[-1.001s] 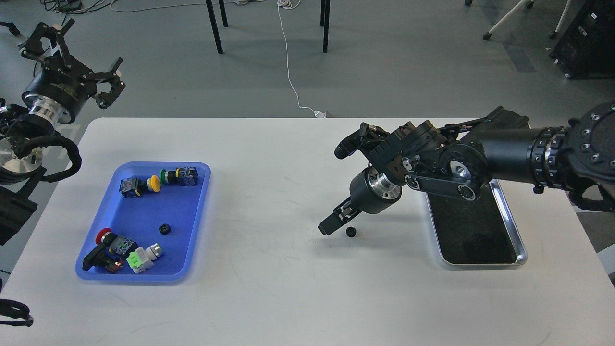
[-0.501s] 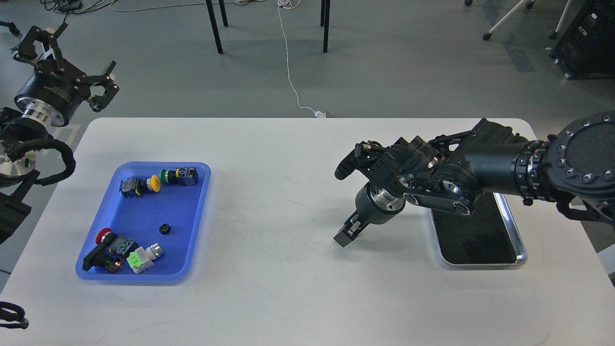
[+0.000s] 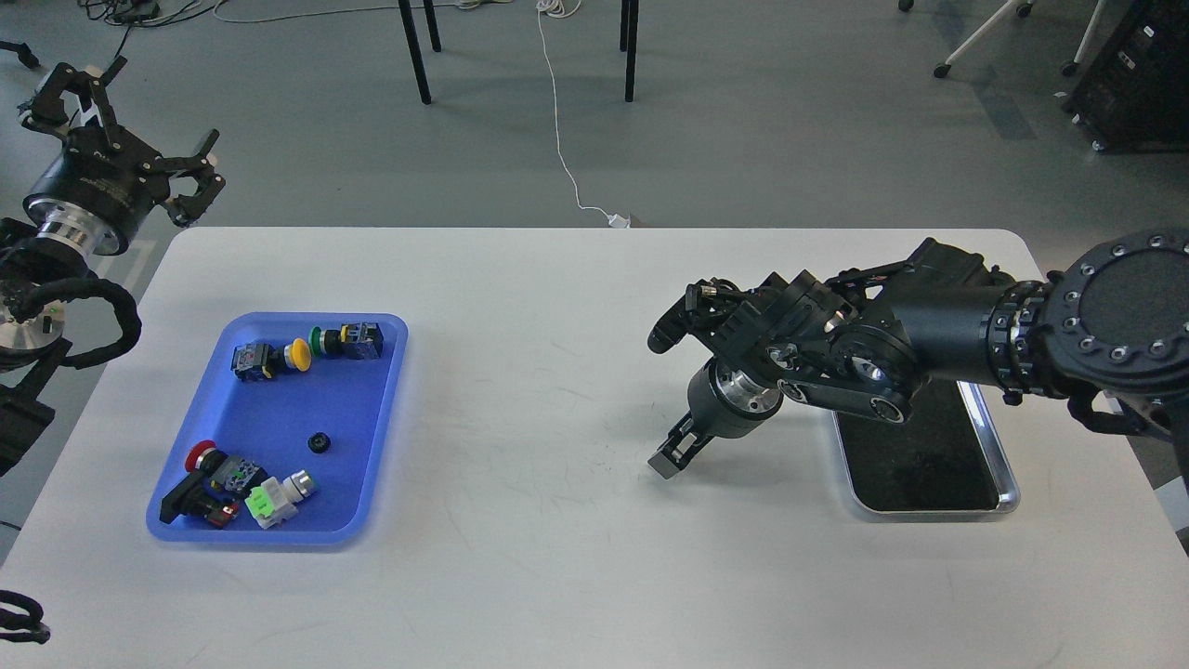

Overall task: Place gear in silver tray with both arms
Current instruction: 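Carry the black gear with the right gripper over the silver tray, then open the right gripper to drop the gear, then lift away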

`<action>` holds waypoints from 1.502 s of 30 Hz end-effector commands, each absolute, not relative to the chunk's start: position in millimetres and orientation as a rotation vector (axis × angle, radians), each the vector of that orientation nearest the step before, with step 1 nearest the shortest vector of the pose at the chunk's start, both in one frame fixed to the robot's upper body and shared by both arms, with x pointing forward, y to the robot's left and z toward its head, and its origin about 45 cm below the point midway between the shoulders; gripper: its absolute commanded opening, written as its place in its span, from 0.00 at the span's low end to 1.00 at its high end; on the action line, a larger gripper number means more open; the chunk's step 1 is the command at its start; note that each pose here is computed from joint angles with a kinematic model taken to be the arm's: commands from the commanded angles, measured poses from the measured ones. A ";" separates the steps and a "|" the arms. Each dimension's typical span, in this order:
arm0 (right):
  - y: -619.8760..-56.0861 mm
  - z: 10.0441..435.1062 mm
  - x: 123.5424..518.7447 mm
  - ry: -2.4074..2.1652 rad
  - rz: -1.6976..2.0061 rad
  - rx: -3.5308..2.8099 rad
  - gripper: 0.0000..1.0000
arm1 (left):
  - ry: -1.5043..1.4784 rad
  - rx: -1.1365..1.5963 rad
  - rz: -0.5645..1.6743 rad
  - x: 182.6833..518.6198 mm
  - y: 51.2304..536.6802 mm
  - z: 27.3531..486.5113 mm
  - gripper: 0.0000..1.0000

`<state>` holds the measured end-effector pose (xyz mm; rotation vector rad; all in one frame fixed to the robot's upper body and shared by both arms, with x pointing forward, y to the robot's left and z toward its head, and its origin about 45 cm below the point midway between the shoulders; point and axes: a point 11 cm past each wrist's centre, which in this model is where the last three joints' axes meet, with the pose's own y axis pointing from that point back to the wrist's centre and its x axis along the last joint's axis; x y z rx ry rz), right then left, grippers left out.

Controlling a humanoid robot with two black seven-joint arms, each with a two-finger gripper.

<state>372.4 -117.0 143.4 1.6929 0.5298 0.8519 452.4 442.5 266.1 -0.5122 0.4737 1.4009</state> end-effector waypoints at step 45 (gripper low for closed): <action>-377.2 171.6 328.1 0.278 0.539 1.613 0.30 | 0.480 -0.512 1.391 454.0 436.8 264.1 0.97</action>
